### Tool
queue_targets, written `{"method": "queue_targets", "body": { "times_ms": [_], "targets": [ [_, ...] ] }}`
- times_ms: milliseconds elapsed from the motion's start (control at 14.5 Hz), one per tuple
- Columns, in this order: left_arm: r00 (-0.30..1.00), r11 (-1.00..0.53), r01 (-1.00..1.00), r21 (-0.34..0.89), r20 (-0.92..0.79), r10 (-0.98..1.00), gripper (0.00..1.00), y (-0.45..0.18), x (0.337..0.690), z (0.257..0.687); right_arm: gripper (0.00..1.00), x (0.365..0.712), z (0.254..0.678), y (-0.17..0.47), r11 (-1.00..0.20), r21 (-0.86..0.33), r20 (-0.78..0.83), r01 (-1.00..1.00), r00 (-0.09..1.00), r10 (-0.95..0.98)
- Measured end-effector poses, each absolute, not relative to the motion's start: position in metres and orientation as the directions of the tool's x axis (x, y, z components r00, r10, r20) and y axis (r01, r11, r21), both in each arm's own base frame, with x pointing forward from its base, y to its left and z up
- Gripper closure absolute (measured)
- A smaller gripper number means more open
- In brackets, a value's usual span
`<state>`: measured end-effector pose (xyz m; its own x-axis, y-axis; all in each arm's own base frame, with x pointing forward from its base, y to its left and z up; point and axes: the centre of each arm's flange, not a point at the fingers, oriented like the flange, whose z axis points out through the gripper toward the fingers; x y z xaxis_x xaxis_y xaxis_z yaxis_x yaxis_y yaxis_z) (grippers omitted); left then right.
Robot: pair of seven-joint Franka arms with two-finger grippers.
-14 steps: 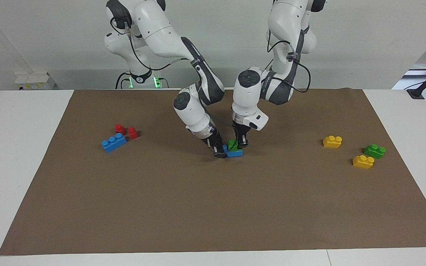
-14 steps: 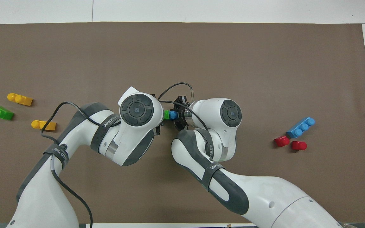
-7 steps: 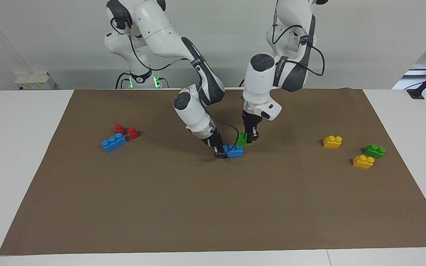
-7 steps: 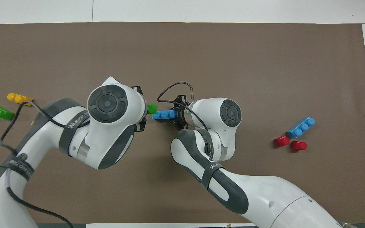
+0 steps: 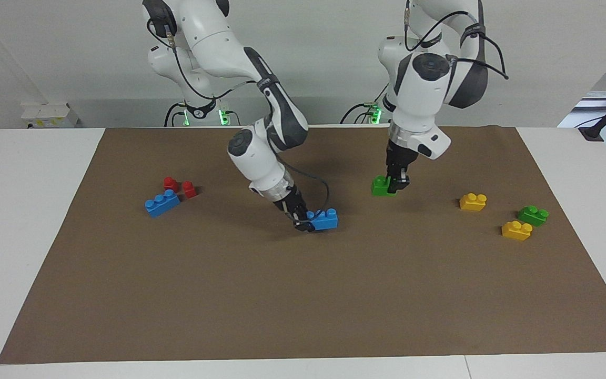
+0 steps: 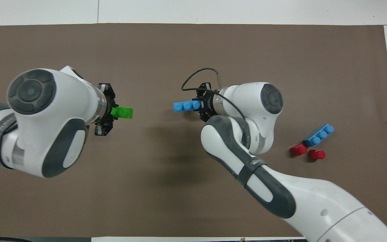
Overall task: Remove green block with left arm and hold with right
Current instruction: 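Carry the green brick outward with the left gripper while the right gripper carries blue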
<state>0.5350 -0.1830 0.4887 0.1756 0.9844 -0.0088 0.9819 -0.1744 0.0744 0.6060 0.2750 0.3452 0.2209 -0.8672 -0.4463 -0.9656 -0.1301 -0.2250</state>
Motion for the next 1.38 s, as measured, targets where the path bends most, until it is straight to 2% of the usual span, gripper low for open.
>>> {"method": "queue_targets", "body": {
  "times_ms": [138,277,415,623,969,1384],
  "targets": [
    [0.252,-0.250,0.966,0.062,-0.015,0.968,0.66,-0.123,0.546,0.502,0.65,0.632,0.383,0.199,-0.162,-0.217,-0.445,-0.963,0.245,-0.861],
    [0.317,-0.315,0.946,0.070,-0.010,0.949,0.66,-0.073,0.554,0.510,0.65,0.644,0.403,0.125,-0.199,-0.204,-0.429,-0.958,0.271,-0.862],
    [0.381,-0.380,0.922,0.077,0.000,0.925,0.66,-0.038,0.559,0.509,0.65,0.645,0.398,0.051,-0.215,-0.190,-0.426,-0.958,0.278,-0.861],
    [0.438,-0.438,0.893,0.102,0.023,0.899,0.66,-0.002,0.572,0.495,0.65,0.633,0.370,-0.042,-0.164,-0.141,-0.447,-0.976,0.211,-0.870],
    [0.424,-0.427,0.894,0.135,0.054,0.904,0.66,0.049,0.604,0.437,0.65,0.611,0.309,-0.077,-0.178,-0.088,-0.462,-0.980,0.198,-0.864],
    [0.407,-0.407,0.908,0.103,0.024,0.913,0.66,0.058,0.631,0.382,0.65,0.608,0.282,-0.069,-0.173,-0.078,-0.452,-0.982,0.190,-0.871]
  ]
}}
